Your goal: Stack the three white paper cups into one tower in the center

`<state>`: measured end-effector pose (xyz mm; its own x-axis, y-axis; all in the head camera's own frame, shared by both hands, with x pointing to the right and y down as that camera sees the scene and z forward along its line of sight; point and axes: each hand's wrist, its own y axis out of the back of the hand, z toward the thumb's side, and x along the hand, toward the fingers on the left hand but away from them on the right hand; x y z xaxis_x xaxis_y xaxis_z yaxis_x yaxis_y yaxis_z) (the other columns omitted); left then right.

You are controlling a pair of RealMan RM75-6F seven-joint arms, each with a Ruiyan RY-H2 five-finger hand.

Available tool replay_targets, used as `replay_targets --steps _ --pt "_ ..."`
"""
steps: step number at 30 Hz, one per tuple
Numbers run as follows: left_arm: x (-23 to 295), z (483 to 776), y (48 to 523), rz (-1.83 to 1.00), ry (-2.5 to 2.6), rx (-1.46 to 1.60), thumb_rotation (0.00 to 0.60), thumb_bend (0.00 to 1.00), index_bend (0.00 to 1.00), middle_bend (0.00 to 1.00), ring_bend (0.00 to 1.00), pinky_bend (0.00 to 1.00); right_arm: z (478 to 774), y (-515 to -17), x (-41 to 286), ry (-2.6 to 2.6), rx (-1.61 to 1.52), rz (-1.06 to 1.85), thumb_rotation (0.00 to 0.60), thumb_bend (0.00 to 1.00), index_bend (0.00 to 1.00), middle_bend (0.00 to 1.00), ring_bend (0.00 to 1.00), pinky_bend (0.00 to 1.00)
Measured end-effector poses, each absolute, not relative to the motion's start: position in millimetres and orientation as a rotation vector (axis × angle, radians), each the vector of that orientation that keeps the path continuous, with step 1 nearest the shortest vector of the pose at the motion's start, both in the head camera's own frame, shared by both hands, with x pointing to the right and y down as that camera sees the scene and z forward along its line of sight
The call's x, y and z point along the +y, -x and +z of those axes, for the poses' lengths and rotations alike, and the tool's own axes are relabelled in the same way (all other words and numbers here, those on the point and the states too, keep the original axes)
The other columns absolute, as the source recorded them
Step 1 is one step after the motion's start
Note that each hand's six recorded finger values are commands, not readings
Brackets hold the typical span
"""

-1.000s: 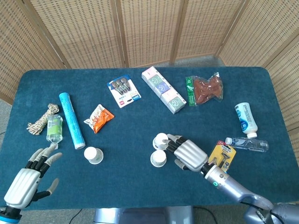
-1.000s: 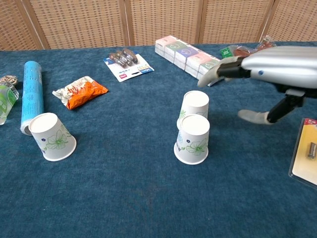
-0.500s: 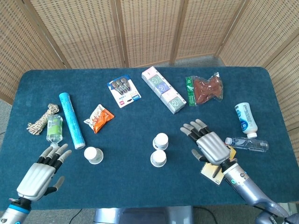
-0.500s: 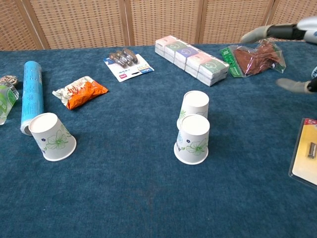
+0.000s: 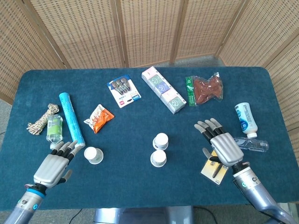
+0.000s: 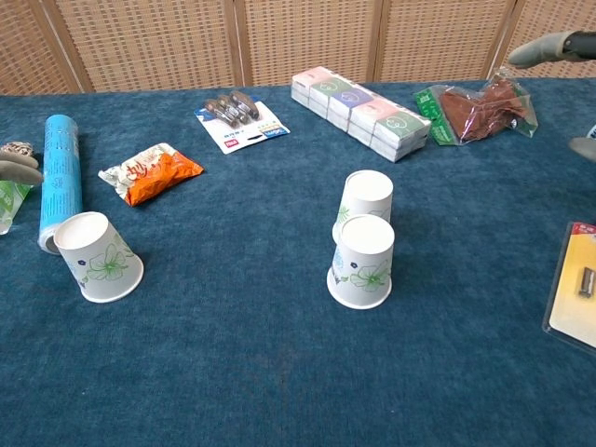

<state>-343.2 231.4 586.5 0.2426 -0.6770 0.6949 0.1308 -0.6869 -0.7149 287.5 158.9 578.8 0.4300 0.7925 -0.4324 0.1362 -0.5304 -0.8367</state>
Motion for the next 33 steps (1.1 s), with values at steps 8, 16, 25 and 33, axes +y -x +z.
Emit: replay_targets --steps 8,16,25,33 --pt "218.6 614.7 331.0 -1.52 1.843 0.483 0.6 0.48 0.0 0.0 0.0 0.0 575.3 -297.1 161.7 1.931 -0.808 1.145 0.6 0.48 0.02 0.03 0.0 0.0" --pt "214.0 636.2 320.9 -1.532 1.891 0.451 0.6 0.48 0.0 0.0 0.0 0.0 573.6 -304.0 162.5 1.919 -0.824 1.168 0.6 0.48 0.02 0.03 0.0 0.0" --pt "208.3 653.4 304.0 -1.499 1.951 0.48 0.6 0.48 0.05 0.0 0.0 0.06 572.0 -309.3 163.0 1.914 -0.838 1.185 0.6 0.48 0.02 0.03 0.0 0.0" --pt "208.7 661.1 298.0 -1.474 1.972 0.488 0.6 0.49 0.21 0.01 0.01 0.37 571.1 -314.7 164.8 1.905 -0.849 1.203 0.6 0.48 0.02 0.03 0.0 0.0"
